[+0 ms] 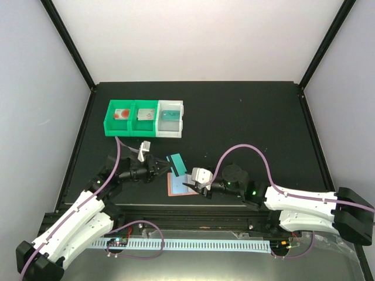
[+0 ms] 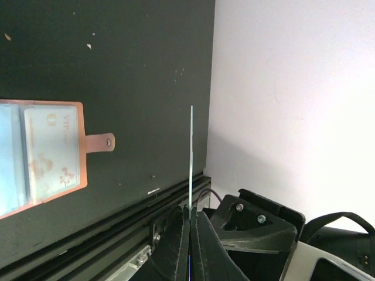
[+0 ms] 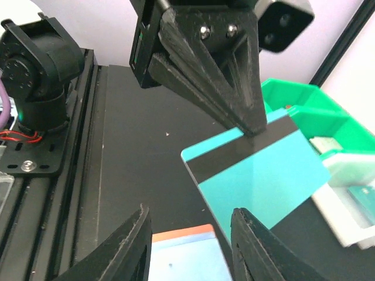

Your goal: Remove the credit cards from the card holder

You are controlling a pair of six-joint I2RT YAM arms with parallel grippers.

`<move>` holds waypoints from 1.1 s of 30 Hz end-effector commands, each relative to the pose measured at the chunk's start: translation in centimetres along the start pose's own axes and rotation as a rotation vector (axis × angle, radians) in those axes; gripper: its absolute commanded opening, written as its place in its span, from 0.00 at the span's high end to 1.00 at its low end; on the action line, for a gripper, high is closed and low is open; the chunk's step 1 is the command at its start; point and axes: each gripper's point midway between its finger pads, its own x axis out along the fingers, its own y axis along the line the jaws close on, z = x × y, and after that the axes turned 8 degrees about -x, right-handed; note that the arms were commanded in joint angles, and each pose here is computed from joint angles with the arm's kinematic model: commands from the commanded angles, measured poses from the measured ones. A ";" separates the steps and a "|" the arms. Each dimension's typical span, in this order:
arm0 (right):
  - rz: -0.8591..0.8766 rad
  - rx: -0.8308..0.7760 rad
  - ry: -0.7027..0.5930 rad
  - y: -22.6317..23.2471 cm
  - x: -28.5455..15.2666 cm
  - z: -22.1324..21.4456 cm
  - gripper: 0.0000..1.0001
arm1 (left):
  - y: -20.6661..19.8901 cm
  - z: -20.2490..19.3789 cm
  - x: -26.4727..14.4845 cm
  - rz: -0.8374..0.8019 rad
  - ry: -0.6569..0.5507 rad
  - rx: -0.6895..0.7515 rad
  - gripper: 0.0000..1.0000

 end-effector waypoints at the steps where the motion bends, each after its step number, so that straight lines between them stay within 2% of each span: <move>1: -0.066 -0.172 -0.011 -1.4 0.4 2.2 0.60 | -0.5 -0.7 0.0 -0.025 0.048 -0.058 0.99; 4: -0.083 -0.211 0.014 -1.7 0.9 2.3 0.55 | -0.2 -1.1 -0.2 -0.026 0.060 -0.084 0.98; 8: -0.068 -0.262 0.031 -0.8 1.2 2.6 0.55 | -0.3 -1.8 -0.4 -0.073 0.092 -0.121 0.98; 17: -0.118 -0.409 0.110 -0.5 2.2 1.5 0.51 | -1.0 -1.9 -1.3 -0.108 0.069 -0.128 0.98; 18: -0.129 -0.416 0.110 -0.6 2.2 1.6 0.54 | -0.9 -2.0 -1.3 -0.106 0.071 -0.130 0.98; 21: -0.166 -0.431 0.113 -1.2 2.0 2.1 0.70 | -0.3 -2.1 -1.2 -0.101 0.076 -0.151 0.99; 25: -0.191 -0.475 0.123 -1.0 1.5 2.4 0.78 | 0.2 -2.2 -1.1 -0.101 0.082 -0.169 0.99; 28: -0.242 -0.499 0.126 -1.4 1.2 2.2 0.96 | 0.2 -2.3 -1.0 -0.101 0.092 -0.175 0.98; 30: -0.263 -0.516 0.133 -1.5 1.0 2.1 0.99 | 0.0 -2.3 -1.1 -0.108 0.088 -0.174 0.98; 33: -0.275 -0.485 0.122 -1.7 0.8 2.5 0.99 | -0.4 -1.5 -1.4 -0.105 0.032 -0.139 0.74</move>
